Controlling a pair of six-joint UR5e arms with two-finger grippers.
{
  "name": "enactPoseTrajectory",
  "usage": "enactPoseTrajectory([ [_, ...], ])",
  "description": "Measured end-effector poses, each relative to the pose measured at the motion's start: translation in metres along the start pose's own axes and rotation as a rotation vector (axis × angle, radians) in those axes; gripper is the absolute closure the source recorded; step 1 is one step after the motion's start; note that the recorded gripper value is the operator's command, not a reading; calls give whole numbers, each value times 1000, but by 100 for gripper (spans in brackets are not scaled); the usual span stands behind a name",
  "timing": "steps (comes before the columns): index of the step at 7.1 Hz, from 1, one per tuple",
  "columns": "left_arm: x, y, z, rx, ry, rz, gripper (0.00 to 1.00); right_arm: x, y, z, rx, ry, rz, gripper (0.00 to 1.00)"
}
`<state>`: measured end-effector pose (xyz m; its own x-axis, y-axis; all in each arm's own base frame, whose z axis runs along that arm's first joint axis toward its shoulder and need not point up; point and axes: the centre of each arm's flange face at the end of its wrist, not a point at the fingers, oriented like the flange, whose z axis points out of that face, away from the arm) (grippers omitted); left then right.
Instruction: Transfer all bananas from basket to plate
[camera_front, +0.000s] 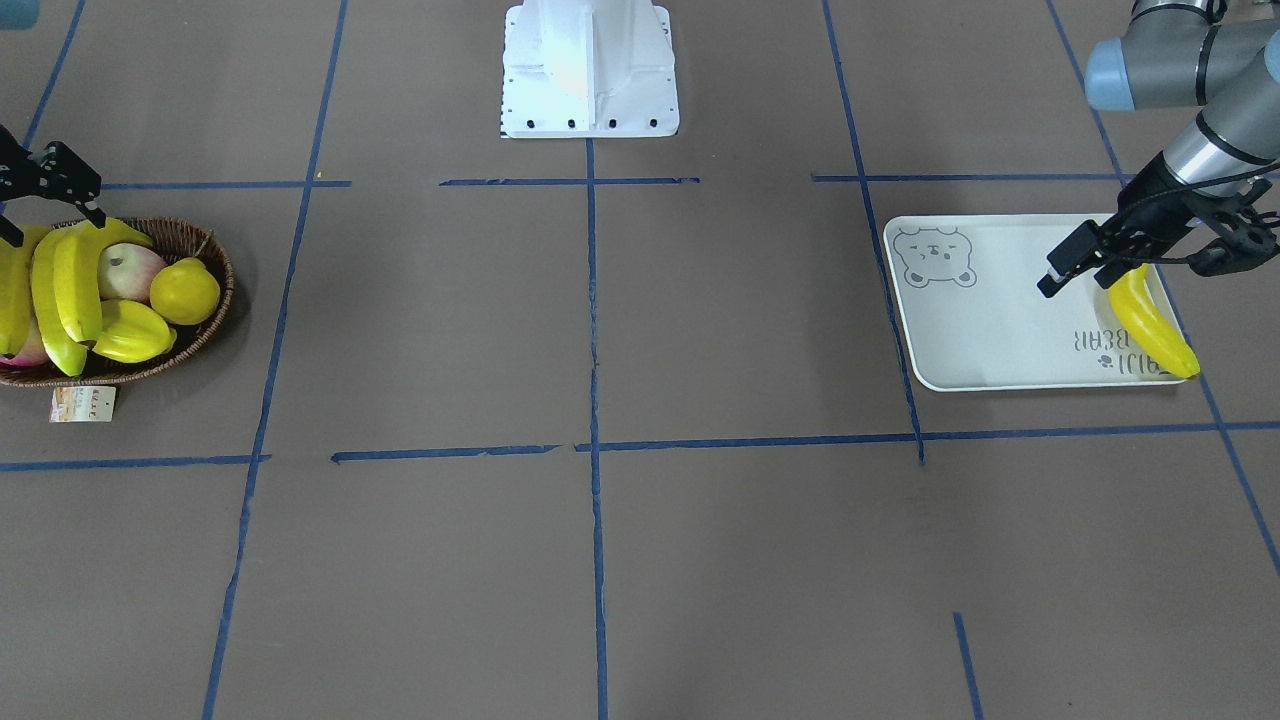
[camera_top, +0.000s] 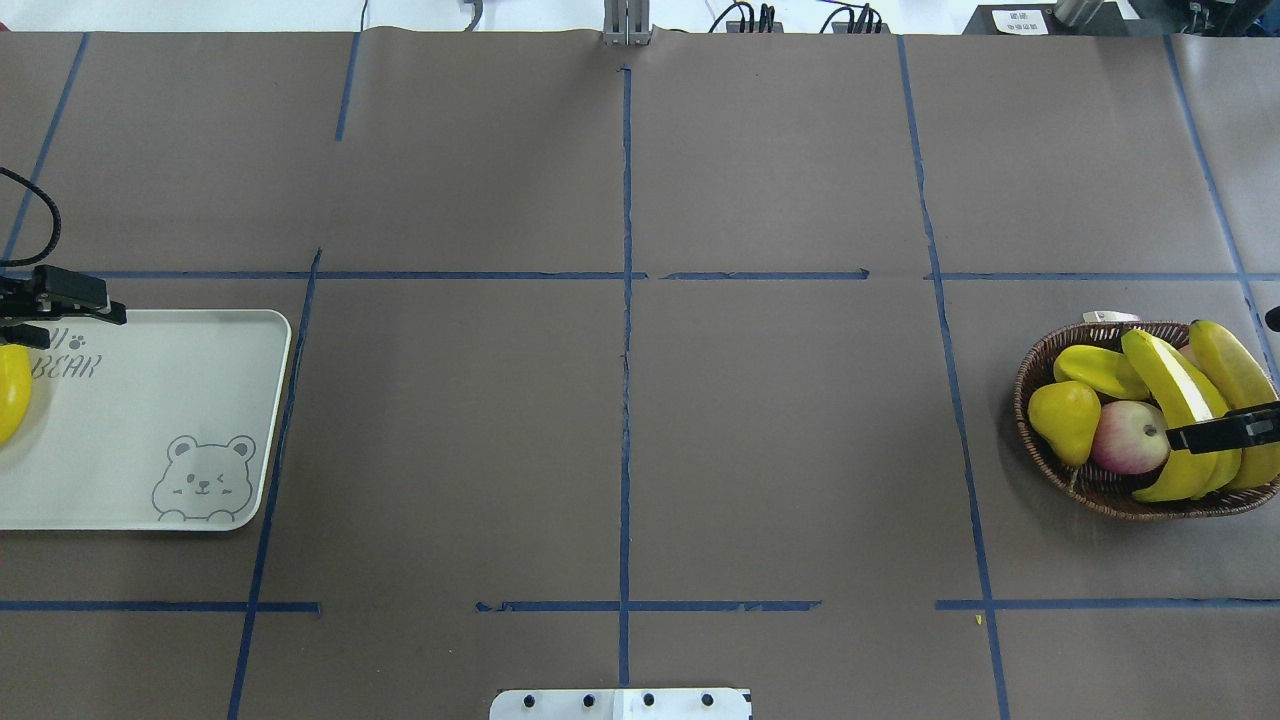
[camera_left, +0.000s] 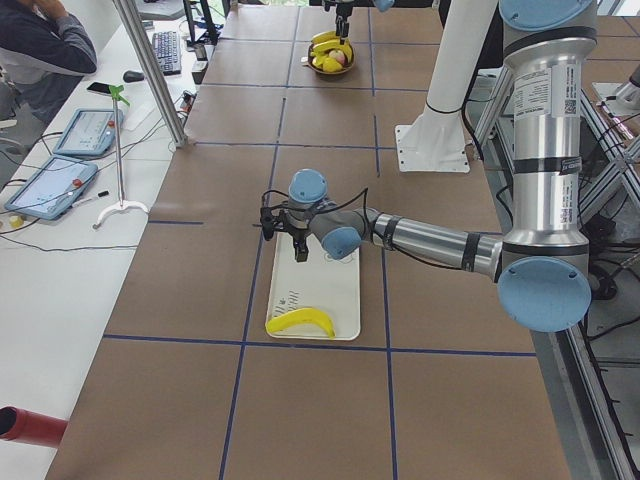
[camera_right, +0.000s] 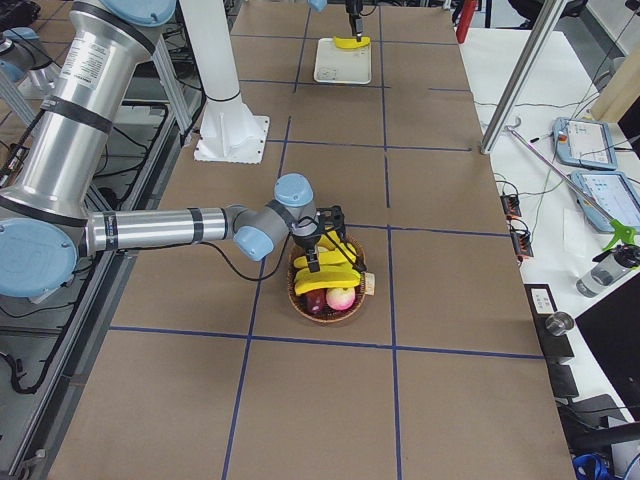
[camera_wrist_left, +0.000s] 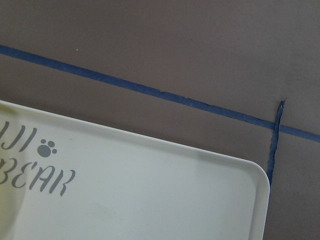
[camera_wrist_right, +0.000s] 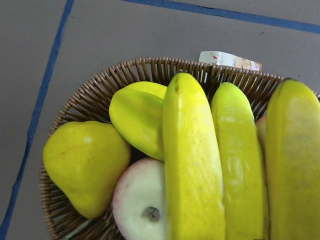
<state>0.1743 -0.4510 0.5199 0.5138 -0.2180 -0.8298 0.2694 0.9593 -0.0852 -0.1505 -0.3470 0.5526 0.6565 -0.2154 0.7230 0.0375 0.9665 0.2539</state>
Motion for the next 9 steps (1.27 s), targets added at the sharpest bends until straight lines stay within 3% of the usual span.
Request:
enactPoseTrajectory([
  [9, -3, 2, 0, -2, -4, -3, 0, -14, -3, 13, -30, -17, 7, 31],
])
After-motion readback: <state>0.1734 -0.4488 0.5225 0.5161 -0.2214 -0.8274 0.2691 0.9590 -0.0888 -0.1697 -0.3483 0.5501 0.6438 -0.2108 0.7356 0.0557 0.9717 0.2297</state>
